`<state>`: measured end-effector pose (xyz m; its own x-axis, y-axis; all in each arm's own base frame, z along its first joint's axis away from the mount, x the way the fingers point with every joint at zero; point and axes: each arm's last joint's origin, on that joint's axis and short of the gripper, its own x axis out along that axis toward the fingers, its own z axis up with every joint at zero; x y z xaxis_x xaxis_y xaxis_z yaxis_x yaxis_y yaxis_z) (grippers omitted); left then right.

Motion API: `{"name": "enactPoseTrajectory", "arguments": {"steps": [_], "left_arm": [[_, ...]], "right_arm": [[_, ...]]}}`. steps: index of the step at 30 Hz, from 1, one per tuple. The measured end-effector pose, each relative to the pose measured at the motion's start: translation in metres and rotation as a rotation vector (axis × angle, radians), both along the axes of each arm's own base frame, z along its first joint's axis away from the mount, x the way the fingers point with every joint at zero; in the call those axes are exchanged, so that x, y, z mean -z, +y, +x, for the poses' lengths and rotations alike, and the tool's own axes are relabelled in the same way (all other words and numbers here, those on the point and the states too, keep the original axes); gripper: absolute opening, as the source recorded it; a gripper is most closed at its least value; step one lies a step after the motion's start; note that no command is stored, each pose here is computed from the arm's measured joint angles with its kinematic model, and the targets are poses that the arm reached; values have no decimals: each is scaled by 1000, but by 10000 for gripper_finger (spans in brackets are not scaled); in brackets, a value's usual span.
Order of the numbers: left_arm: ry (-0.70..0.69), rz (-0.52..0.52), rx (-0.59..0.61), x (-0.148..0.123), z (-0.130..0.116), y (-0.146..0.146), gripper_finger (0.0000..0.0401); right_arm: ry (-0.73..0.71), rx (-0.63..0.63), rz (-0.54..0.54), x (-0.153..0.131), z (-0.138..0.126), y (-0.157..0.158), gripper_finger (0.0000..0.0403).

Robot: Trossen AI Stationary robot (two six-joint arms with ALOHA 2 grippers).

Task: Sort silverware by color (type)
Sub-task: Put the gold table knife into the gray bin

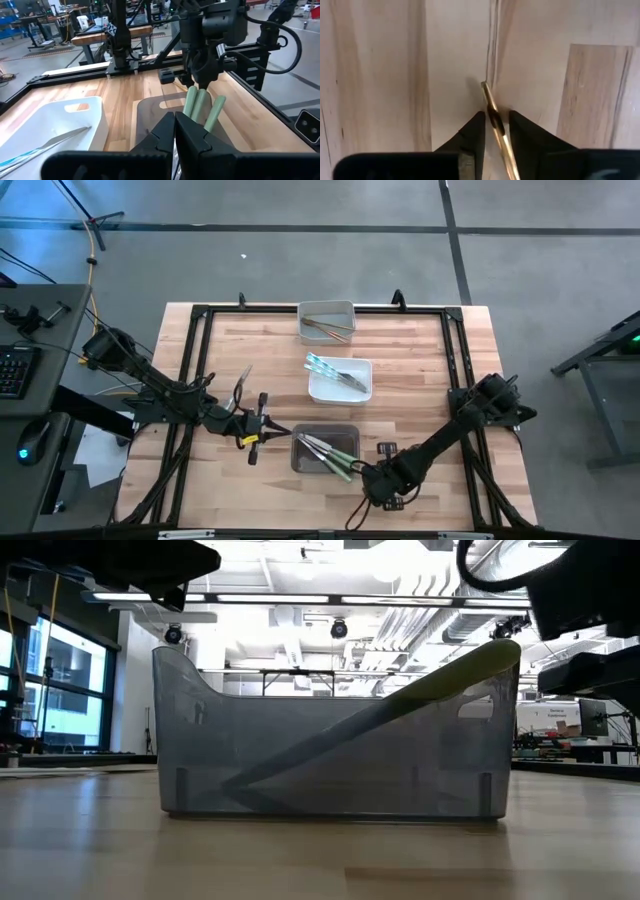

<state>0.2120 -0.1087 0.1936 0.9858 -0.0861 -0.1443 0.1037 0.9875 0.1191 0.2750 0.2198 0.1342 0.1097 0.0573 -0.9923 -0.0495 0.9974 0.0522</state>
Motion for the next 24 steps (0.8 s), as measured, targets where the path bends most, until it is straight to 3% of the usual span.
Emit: {"name": "enactPoseTrajectory", "arguments": {"steps": [8,11,17,24], "left_arm": [[-5,-4,-75,0,0,2,3],[-8,-13,-119,0,0,3,3],[-12,-18,-149,0,0,4,3],[-6,-26,-188,4,-3,5,3]], "right_arm": [[11,-19,17,-1,7,-10,7],[-25,-21,19,-9,7,-12,8],[-286,-7,-53,-52,5,-15,2],[-536,3,-212,-102,-18,-21,1]]}}
